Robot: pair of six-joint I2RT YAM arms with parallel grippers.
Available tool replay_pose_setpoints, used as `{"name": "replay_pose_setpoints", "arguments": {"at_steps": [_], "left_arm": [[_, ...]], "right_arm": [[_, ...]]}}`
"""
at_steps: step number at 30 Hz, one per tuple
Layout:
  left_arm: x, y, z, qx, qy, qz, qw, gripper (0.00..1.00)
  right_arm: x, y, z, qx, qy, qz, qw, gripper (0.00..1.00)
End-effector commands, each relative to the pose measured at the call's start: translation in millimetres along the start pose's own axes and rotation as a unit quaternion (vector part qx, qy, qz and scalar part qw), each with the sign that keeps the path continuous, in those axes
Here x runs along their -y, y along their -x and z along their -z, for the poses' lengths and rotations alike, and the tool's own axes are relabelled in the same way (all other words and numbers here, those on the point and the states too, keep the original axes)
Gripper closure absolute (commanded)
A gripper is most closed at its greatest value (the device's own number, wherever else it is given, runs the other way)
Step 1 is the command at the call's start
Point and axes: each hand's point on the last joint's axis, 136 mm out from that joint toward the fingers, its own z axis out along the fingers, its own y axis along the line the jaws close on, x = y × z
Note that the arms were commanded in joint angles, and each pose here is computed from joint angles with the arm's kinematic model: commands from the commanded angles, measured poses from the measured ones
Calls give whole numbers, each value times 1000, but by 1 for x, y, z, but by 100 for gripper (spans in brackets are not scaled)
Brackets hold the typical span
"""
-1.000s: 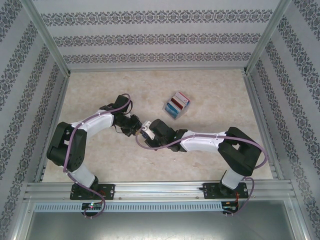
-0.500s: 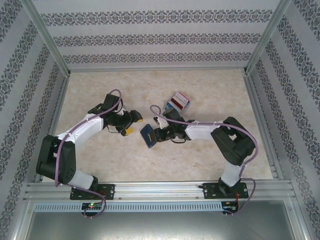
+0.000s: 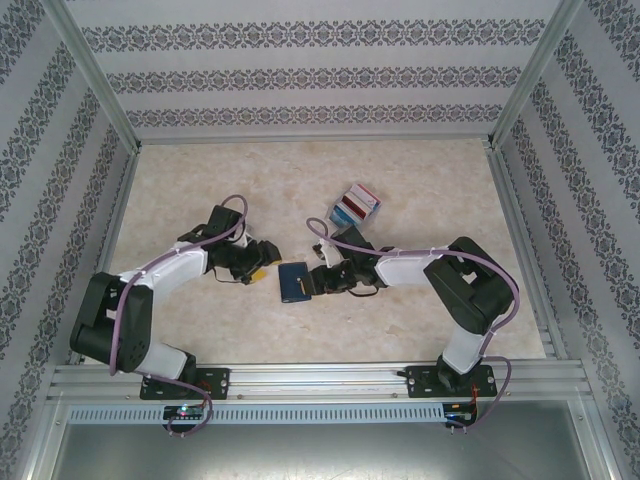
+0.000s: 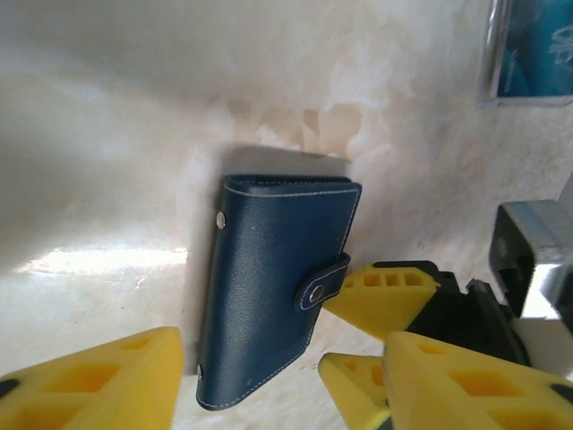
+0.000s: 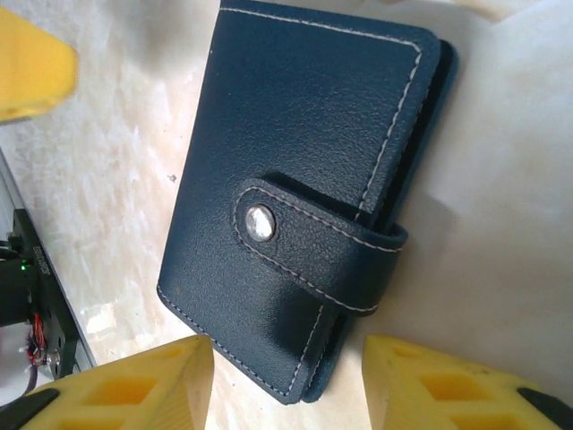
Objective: Put the credit cards into the card holder
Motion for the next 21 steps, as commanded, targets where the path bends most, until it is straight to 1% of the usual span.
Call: {"name": "replay_pose_setpoints", "arguments": {"at_steps": [1, 3, 5, 9, 11, 12, 14, 16, 19, 20, 21], "left_arm": [[8, -8, -16, -20, -24, -36, 999, 44], [8, -9, -22, -25, -20, -40, 999, 46], [7, -11, -28, -34, -15, -47, 998, 46], [-2, -18, -40, -67, 6, -42, 997, 45], [-8, -20, -44, -67, 12, -41, 997, 45], [-9, -20, -47, -69, 9, -37, 997, 49], [-8, -22, -52, -80, -2, -27, 996, 63], [-5, -26, -58, -89, -13, -23, 996, 70], [-3, -26, -60, -94, -15, -25, 995, 87], [-1, -26, -59, -95, -15, -26, 995, 91], [2, -25, -56, -92, -17, -28, 995, 93]], "right_arm": [[9, -1, 1, -10, -25, 3, 1000, 56], [6, 5, 0, -7, -25, 2, 1000, 58], [2, 8, -3, -8, -20, 13, 1000, 59], [0, 11, -7, -14, -18, 13, 1000, 63], [0, 8, -10, -15, -17, 13, 1000, 64], [1, 7, -11, -14, -19, 16, 1000, 65], [2, 9, -11, -13, -21, 13, 1000, 65], [0, 9, -13, -15, -16, 12, 1000, 66], [2, 8, -16, -16, -17, 15, 1000, 66], [1, 8, -14, -14, -18, 15, 1000, 66], [0, 8, -13, -12, -17, 15, 1000, 66]]}}
